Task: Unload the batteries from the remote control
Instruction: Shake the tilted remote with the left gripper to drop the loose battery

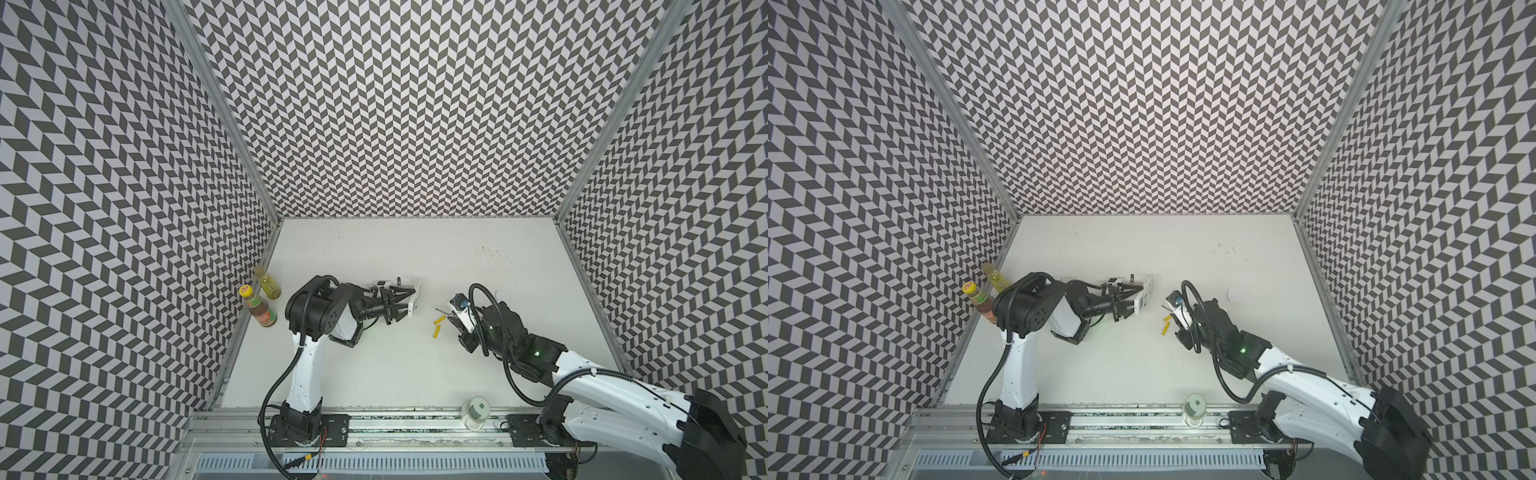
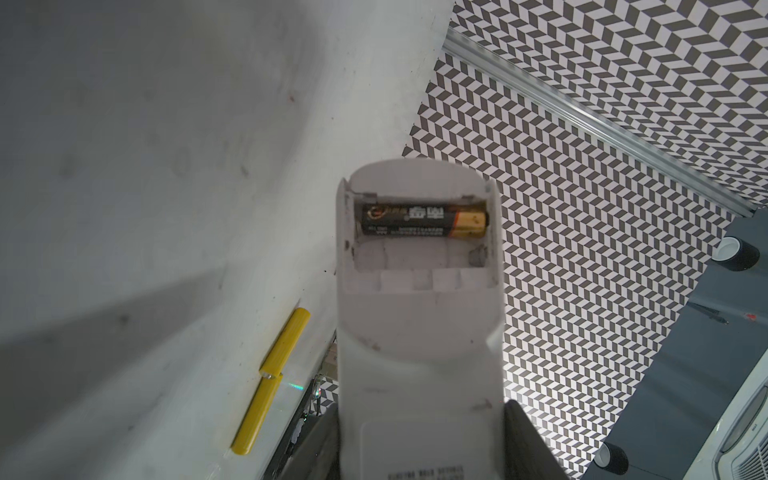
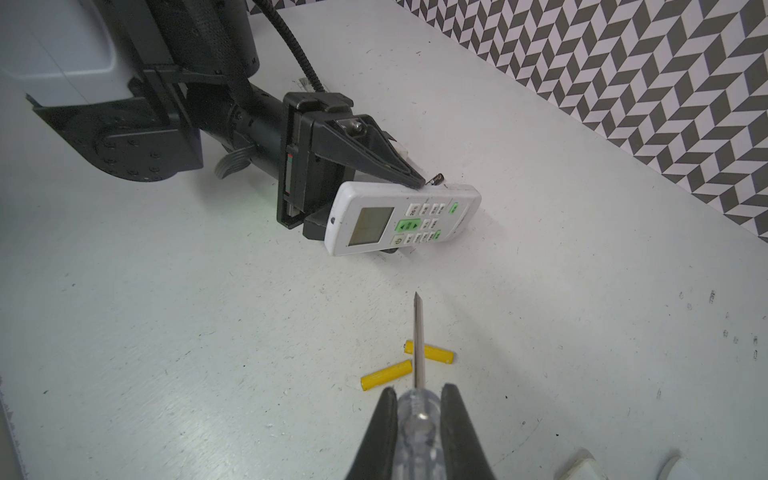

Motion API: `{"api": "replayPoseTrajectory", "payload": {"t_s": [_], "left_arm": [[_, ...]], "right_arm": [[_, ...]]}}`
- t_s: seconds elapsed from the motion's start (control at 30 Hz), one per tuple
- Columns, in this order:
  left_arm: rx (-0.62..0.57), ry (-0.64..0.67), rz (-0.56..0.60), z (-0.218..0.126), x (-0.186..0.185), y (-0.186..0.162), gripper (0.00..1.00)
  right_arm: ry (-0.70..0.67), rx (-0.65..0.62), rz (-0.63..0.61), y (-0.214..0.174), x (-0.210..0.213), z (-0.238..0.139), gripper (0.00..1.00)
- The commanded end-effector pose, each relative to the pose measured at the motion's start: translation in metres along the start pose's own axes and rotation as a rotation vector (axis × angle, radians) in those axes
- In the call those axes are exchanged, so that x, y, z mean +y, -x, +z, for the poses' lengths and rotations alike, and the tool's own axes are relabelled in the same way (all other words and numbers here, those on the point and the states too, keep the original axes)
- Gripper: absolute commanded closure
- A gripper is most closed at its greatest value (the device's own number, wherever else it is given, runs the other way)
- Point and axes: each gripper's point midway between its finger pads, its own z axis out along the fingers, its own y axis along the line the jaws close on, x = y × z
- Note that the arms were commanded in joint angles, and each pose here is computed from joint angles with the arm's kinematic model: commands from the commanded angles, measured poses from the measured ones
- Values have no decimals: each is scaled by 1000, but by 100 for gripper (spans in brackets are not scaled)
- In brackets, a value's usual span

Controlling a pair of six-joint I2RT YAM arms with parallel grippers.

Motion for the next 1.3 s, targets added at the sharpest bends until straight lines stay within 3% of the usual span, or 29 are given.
{"api": "replayPoseTrajectory", "payload": {"t_s": [0.0,0.27,0.43,0.57,0.73,0.97,1.13,1.27], "left_arm": [[77,-27,183,3,-26,-16,100],[203,95,408,14,-37,-43,100],[187,281,598,12,-30,-32,100],[189,329,744,8,-38,-33,100],[121,480,932,-4,-38,-24,100],[-132,762,1182,-41,-32,-11,100],[-201,798,1095,-61,0,-12,100],[-241,839,1110,-69,3,-6,98]], "right_arm": [[-13,-58,1,25,-4,-3,100],[-43,-129,26,41,-15,-14,100],[-33,-154,47,47,-17,-17,100],[-28,-167,46,49,-18,-21,100],[-27,-179,66,49,-19,-26,100],[20,-196,96,44,-11,-21,100],[83,-222,90,44,1,-11,100],[127,-157,88,43,8,-2,100]]}}
